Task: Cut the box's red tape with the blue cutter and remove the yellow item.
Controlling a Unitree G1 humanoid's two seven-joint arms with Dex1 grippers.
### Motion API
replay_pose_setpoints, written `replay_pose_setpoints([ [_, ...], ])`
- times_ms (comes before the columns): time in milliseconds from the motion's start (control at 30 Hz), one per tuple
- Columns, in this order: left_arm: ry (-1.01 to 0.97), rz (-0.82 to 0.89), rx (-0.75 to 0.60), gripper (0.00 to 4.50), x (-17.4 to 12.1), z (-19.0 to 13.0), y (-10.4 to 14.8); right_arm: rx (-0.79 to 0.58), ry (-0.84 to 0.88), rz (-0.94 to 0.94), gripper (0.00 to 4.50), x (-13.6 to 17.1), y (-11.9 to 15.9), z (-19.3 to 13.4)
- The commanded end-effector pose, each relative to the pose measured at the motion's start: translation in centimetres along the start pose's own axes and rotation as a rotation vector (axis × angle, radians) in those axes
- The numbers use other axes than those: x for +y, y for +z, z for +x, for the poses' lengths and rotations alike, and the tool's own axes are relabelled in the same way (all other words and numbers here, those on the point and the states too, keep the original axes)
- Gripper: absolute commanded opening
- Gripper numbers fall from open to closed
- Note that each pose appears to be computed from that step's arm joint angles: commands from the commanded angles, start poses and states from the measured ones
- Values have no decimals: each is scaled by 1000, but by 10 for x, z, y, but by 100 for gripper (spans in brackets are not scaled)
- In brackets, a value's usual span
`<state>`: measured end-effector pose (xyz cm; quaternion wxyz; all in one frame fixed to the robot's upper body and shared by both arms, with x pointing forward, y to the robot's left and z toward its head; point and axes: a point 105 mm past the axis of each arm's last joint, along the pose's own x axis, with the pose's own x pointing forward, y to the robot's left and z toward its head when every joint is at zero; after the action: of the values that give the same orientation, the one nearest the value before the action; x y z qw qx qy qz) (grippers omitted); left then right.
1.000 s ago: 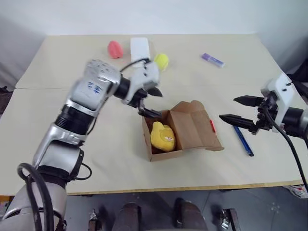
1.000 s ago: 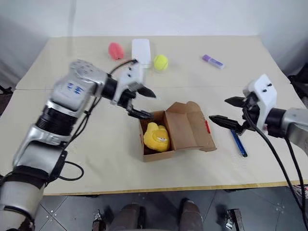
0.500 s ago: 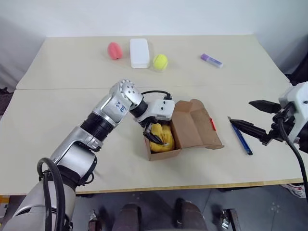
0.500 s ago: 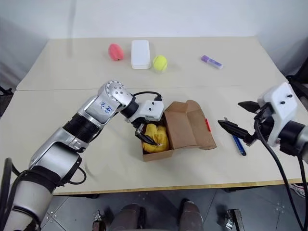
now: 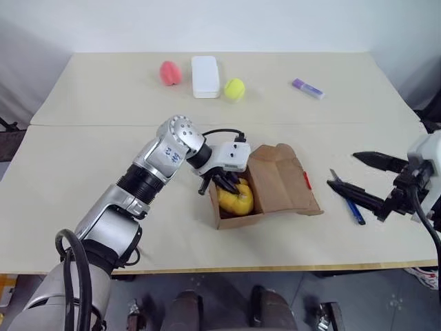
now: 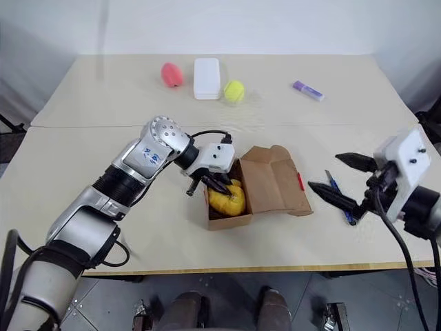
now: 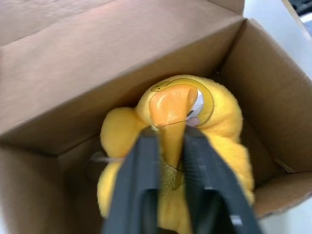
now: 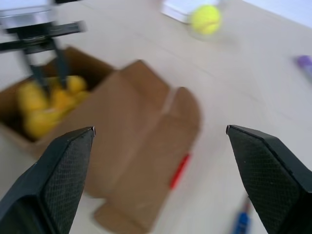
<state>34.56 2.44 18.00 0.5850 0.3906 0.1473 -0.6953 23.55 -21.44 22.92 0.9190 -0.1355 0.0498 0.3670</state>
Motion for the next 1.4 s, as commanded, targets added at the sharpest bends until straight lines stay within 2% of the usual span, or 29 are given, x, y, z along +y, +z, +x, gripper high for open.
replay_pose_setpoints([
  [33, 72, 43, -87, 2, 6, -15, 27, -33, 88, -63, 450, 13, 2, -6],
  [400, 304, -85, -316, 2, 29, -69, 67, -153, 223, -84, 450, 13, -5, -18],
  [500, 374, -136, -372, 2, 35, -84, 71, -179, 222, -97, 450, 9, -2, -19],
  [567, 472, -194, -385, 2, 42, -106, 64, -209, 225, -96, 450, 5, 3, -20],
  [700, 630, -291, -345, 2, 50, -137, 40, -290, 223, -88, 450, -4, 11, -21],
  [767, 750, -365, -256, 2, 49, -158, 8, -288, 254, -72, 450, -7, 9, -20],
  [833, 813, -405, -190, 2, 44, -171, -13, -259, 279, -74, 450, -9, 5, -20],
  [933, 904, -608, -46, 2, 13, -194, -75, -242, 284, -73, 450, -17, 4, -14],
  [1100, 933, -753, 143, 2, -38, -199, -139, -230, 308, -66, 450, -25, 2, -2],
  [1200, 969, -820, 152, 2, -51, -204, -153, -233, 327, -68, 450, -27, 3, 5],
  [1300, 1004, -836, 166, 64, -56, -208, -157, -246, 354, -72, 450, -28, 5, 11],
  [1400, 1026, -829, 148, 152, -57, -214, -151, -258, 383, -76, 450, -29, 7, 13],
])
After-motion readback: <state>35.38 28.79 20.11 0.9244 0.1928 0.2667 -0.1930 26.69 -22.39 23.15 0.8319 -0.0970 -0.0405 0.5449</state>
